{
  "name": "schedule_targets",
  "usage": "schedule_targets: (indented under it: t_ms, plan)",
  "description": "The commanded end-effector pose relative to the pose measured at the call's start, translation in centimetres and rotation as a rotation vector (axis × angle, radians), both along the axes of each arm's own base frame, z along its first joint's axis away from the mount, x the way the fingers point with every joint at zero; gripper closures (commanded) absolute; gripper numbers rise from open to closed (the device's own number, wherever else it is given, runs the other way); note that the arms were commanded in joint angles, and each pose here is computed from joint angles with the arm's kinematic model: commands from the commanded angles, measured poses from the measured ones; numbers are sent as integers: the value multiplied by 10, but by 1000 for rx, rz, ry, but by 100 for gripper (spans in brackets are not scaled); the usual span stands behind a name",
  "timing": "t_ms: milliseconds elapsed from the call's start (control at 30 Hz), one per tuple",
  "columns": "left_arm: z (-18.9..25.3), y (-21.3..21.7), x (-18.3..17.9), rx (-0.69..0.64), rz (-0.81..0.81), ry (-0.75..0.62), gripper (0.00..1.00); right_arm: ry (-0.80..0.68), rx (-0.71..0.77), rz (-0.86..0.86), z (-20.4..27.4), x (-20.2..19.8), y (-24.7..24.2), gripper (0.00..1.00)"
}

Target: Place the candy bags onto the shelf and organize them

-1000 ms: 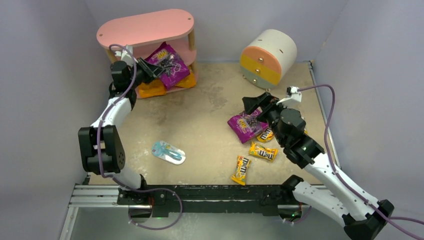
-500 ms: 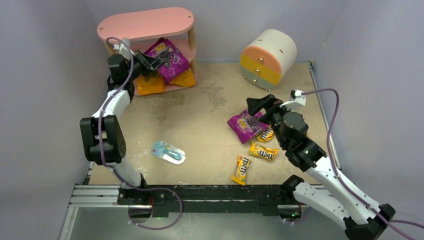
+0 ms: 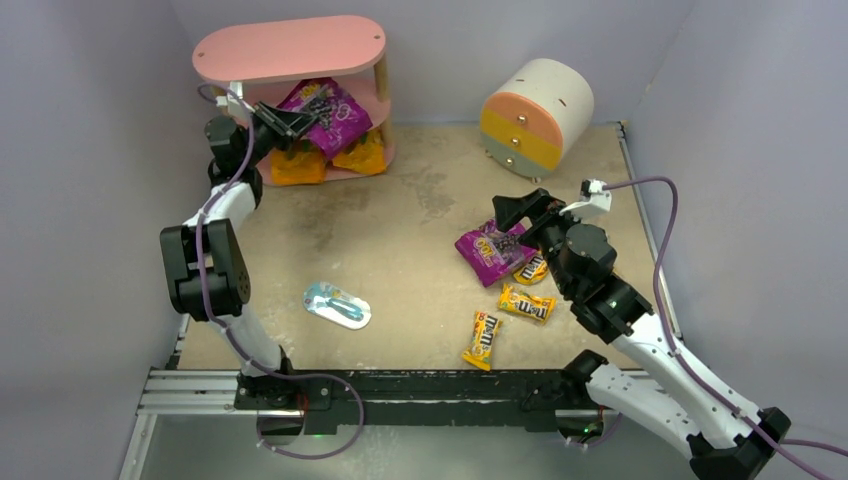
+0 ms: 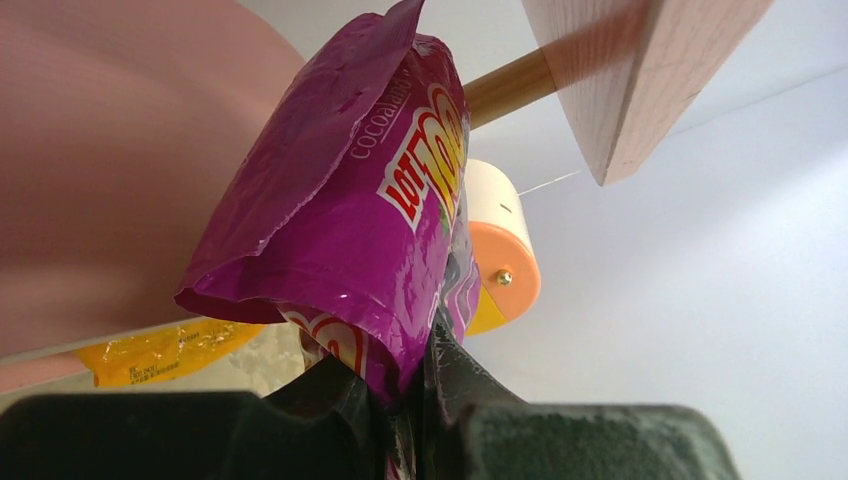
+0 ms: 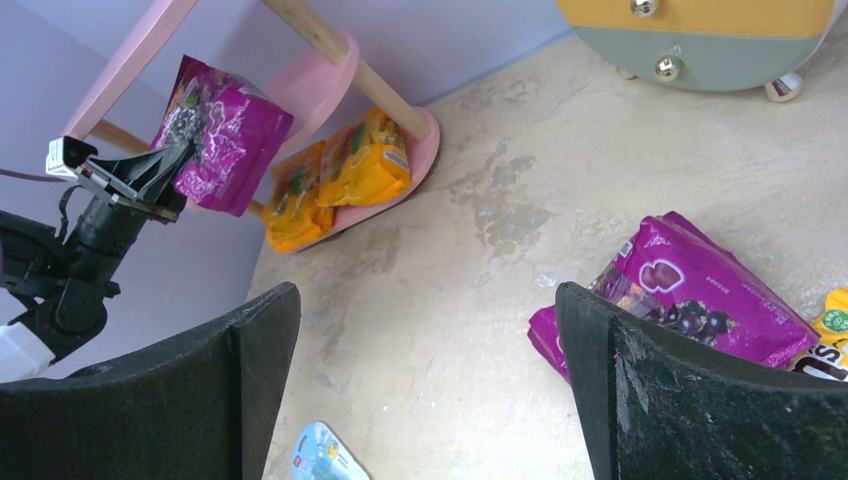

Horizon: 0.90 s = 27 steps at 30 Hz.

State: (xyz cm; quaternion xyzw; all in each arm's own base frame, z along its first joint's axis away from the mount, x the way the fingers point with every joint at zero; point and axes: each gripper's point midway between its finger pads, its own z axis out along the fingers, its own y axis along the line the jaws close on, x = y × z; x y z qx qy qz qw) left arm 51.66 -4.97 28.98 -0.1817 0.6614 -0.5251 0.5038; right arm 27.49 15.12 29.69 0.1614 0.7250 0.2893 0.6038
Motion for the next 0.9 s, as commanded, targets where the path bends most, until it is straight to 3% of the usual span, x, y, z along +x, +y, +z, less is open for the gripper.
schedule_targets:
  t_ms: [0, 167, 300, 433, 700, 867]
  plan:
    - [61, 3, 2, 15, -3, -179, 100, -43, 18, -10, 12, 0, -3, 1]
    - [43, 11, 26, 68, 26, -98, 100, -44, 23, -17, 12, -2, -5, 1]
    - [26, 17, 41, 111, 45, -28, 85, -42, 31, -24, 12, -2, -6, 1]
    - [11, 18, 45, 117, 41, 14, 60, -39, 38, -18, 12, -1, -4, 1]
    - [2, 49, 36, 310, 223, 107, 31, -27, 45, -10, 8, 0, -1, 1]
    - [5, 72, 22, 428, 345, 179, 22, -19, 43, 2, 5, 0, 2, 1]
